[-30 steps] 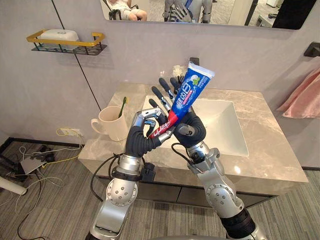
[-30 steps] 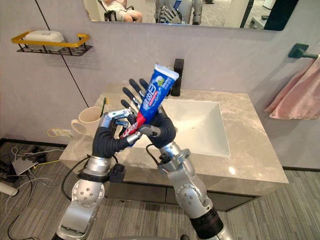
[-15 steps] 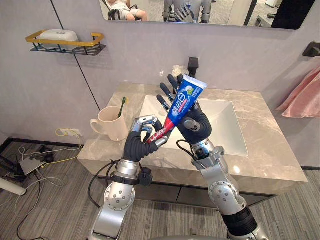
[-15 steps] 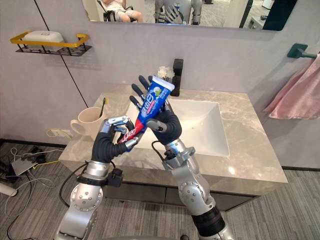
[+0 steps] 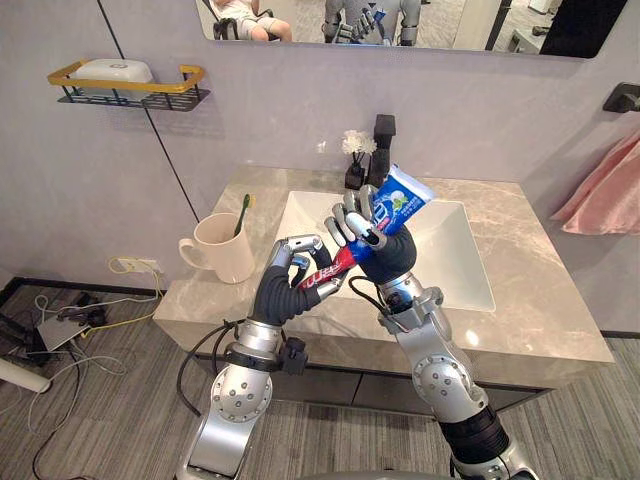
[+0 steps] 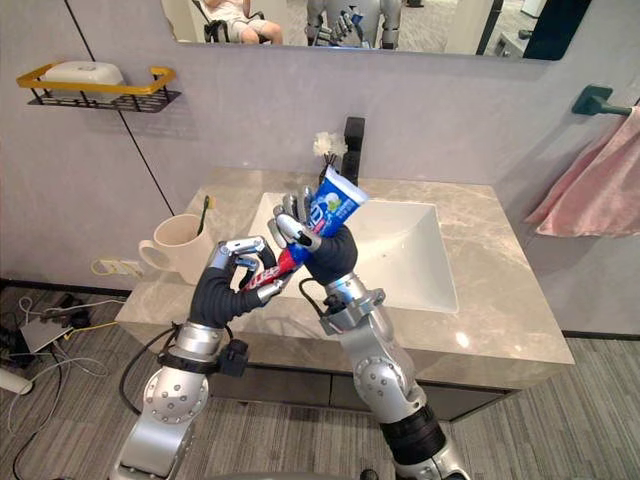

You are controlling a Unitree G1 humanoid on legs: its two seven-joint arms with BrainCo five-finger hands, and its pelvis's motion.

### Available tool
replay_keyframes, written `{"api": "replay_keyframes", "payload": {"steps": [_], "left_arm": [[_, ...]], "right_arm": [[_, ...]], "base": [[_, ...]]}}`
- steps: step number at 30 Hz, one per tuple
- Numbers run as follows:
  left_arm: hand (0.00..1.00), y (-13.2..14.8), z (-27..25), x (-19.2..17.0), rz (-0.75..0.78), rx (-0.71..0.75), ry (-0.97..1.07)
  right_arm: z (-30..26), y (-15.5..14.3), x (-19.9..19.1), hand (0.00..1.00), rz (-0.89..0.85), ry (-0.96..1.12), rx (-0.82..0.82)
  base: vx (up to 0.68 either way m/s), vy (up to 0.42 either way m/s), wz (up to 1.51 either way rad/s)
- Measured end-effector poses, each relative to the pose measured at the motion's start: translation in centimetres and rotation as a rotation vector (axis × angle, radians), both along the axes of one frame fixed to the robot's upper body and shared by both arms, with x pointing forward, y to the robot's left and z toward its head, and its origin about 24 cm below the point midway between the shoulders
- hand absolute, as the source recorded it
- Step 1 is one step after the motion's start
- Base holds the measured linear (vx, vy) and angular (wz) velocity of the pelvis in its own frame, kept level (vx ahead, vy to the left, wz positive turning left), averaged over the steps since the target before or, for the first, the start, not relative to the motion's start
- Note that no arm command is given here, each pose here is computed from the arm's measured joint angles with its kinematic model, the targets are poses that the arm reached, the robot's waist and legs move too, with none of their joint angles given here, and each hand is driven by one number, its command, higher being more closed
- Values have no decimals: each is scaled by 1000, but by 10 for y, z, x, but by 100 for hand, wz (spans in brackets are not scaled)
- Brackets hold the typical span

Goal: Organize washtable

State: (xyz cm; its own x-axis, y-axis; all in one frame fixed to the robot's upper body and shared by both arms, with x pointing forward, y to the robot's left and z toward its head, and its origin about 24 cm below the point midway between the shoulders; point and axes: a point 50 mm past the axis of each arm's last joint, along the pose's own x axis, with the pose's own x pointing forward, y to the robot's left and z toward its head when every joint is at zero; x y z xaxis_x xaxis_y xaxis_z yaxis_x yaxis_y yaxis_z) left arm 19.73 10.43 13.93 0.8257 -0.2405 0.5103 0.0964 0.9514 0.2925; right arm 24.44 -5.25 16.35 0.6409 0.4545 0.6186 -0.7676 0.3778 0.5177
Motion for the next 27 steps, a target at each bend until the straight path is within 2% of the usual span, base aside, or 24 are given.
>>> {"api": "replay_keyframes", "payload": {"steps": [4, 5, 17, 23, 27], "left_arm": [[100, 0, 0, 0, 5, 0, 3], [0, 1, 0, 0, 6, 2, 5], [0, 10, 14, -3, 62, -17, -57], [0, 51, 44, -13, 300, -166, -220], [0, 66, 46, -18, 363, -206, -237]], "right_arm": [[-1, 1, 1, 100, 0, 8, 6], [-2, 1, 1, 100, 0, 10, 6], [-5, 0, 2, 100, -26, 28, 16], [-16, -30, 8, 100, -190, 71, -17], [-16, -41, 10, 100, -244, 67, -17]], "base": [[0, 0, 0], [0, 0, 0], [0, 0, 0], [0, 0, 3], [-3, -3, 1]]}}
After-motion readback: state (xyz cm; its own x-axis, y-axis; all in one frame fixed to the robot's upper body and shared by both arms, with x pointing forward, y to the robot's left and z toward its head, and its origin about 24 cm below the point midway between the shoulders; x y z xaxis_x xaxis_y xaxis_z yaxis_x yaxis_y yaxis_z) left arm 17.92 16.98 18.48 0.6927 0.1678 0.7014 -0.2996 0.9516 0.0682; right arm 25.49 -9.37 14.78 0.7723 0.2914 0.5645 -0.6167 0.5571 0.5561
